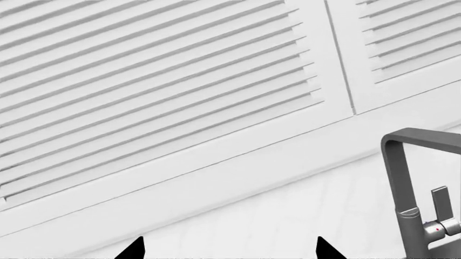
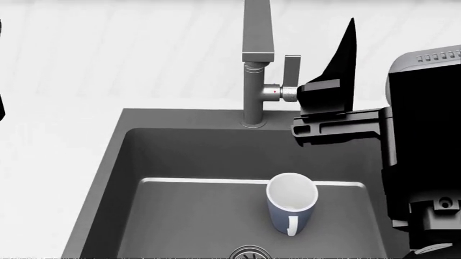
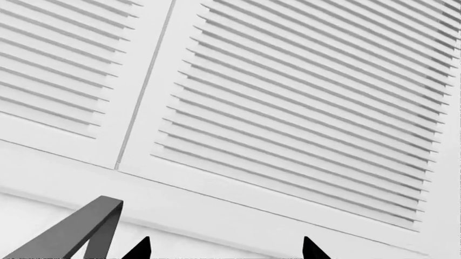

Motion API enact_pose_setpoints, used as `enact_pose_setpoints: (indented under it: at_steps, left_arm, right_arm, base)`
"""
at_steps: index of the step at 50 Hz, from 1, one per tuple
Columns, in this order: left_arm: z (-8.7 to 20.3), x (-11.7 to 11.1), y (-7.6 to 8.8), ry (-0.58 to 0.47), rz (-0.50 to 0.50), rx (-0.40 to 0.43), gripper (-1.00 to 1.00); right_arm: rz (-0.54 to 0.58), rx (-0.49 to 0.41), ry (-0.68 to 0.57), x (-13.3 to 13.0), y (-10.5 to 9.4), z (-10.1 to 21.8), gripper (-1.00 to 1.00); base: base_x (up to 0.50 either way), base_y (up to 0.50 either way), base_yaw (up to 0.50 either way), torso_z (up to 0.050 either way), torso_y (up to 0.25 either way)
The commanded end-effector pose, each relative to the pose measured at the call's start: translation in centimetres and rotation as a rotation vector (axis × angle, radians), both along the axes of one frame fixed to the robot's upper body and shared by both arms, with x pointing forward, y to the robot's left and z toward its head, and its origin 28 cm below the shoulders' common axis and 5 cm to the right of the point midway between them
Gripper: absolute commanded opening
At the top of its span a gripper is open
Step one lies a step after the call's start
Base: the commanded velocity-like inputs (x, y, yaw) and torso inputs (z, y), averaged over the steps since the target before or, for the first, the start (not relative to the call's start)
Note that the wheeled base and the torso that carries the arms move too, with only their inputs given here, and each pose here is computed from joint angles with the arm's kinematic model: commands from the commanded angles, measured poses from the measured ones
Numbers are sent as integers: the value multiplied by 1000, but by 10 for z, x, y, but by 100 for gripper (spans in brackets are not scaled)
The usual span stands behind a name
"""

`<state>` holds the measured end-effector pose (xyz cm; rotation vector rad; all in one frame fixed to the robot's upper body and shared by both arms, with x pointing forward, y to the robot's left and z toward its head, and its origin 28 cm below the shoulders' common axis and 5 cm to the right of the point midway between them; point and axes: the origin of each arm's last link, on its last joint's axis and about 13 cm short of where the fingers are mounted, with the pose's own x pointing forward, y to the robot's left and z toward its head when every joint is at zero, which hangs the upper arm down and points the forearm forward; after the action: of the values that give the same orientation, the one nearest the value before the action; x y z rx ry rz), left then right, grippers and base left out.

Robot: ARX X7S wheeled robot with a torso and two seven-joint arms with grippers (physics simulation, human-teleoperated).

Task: Turn on the sink faucet.

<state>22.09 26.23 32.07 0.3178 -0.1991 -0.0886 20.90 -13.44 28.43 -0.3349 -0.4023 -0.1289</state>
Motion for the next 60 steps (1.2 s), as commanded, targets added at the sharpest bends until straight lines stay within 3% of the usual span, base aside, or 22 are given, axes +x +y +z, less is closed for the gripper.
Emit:
enact_pose_setpoints:
  at_steps: [1, 11, 25, 27, 31, 48, 60]
  left_arm:
    - [-3, 0, 0, 11, 1, -5, 100]
    - [-6, 5, -1, 26, -4, -1, 100]
    - [-11, 8, -3, 40, -10, 0, 100]
    - [-12, 8, -4, 47, -7, 31, 100]
    - [-14, 10, -5, 49, 3, 68, 100]
    - [-12, 10, -8, 57, -10, 69, 100]
    - [-14, 11, -7, 70, -12, 62, 100]
  right_arm:
    - [-10, 25, 16, 4, -5, -4, 100]
    - [-2, 82, 106, 38, -17, -22, 100]
    - [41, 122, 200, 76, -12, -38, 100]
    - [42, 118, 209, 80, -11, -38, 100]
    - [50, 111, 210, 85, -9, -36, 100]
    - [75, 119, 184, 87, -9, -23, 100]
    - [109, 127, 205, 99, -6, -17, 100]
  base:
    - [0, 0, 0, 0, 0]
    - [0, 0, 0, 0, 0]
    - [0, 0, 0, 0, 0]
    - [0, 0, 0, 0, 0]
    - [0, 0, 0, 15, -99]
    - [0, 0, 0, 31, -184]
    - [0, 0, 0, 1, 0]
